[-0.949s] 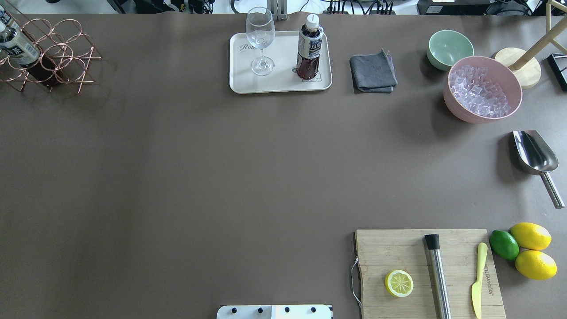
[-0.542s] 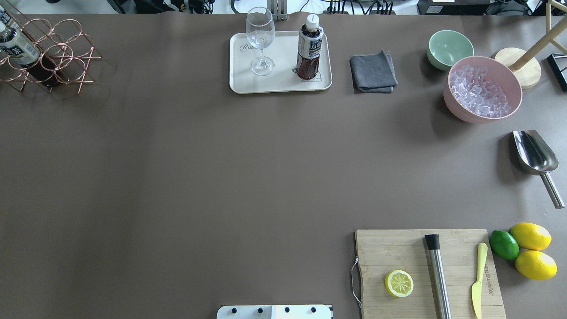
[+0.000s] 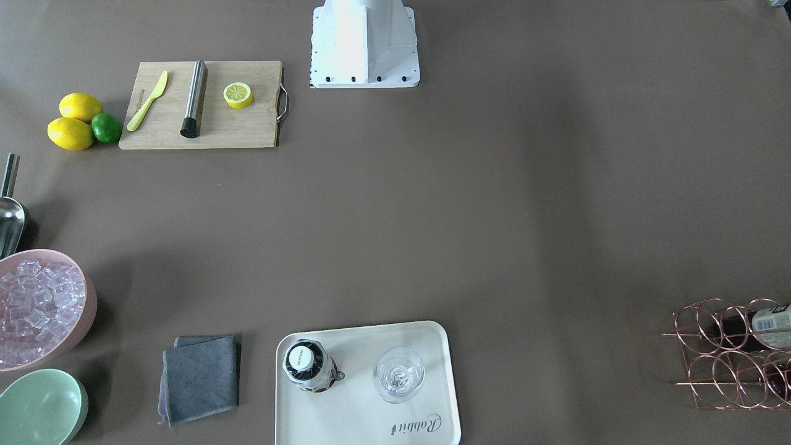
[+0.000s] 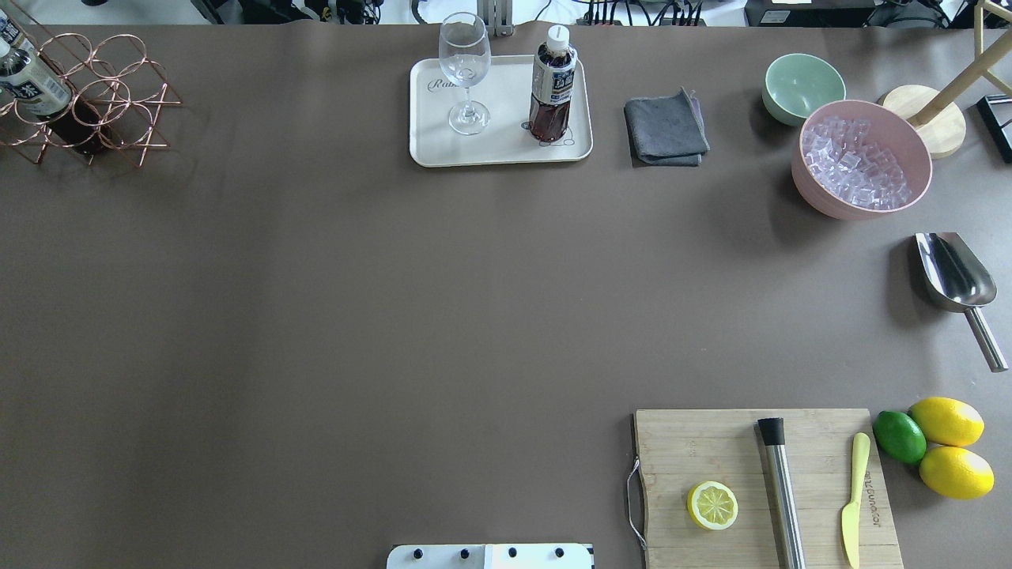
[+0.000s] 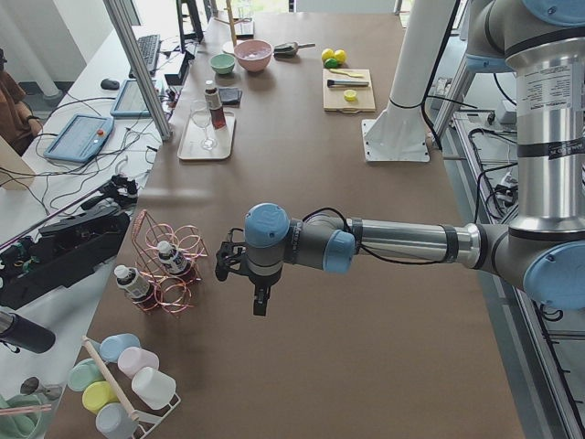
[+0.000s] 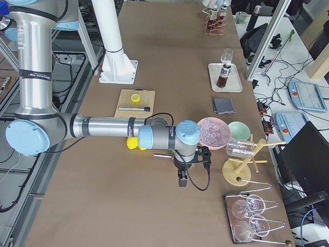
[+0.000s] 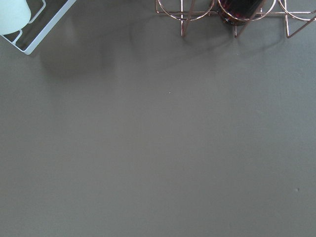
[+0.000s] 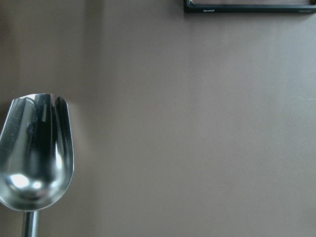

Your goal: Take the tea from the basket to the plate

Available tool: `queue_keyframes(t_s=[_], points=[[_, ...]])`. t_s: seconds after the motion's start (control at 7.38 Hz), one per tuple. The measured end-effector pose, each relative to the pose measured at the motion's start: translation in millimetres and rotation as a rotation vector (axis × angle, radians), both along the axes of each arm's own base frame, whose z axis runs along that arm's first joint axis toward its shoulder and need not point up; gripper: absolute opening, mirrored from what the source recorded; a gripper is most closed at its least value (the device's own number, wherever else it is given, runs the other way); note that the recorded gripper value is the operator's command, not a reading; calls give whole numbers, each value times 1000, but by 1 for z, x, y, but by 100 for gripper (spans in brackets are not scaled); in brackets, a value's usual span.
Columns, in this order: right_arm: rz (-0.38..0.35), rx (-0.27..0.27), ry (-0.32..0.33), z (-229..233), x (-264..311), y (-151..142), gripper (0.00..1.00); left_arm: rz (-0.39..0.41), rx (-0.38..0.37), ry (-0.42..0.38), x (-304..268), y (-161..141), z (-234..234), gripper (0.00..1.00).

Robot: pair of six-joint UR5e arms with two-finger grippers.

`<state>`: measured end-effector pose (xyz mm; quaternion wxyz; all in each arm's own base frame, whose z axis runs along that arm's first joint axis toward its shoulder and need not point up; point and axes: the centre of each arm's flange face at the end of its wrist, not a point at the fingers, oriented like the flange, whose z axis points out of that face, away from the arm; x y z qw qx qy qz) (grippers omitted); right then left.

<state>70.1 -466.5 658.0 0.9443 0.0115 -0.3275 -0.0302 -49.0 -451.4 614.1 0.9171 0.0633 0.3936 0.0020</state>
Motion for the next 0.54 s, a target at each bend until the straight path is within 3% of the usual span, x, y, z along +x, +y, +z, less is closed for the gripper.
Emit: queue_keyframes(t_s=[0.54], points=[[-1, 12, -5, -6, 0, 1, 100, 4, 2, 0, 2, -1, -1, 98]])
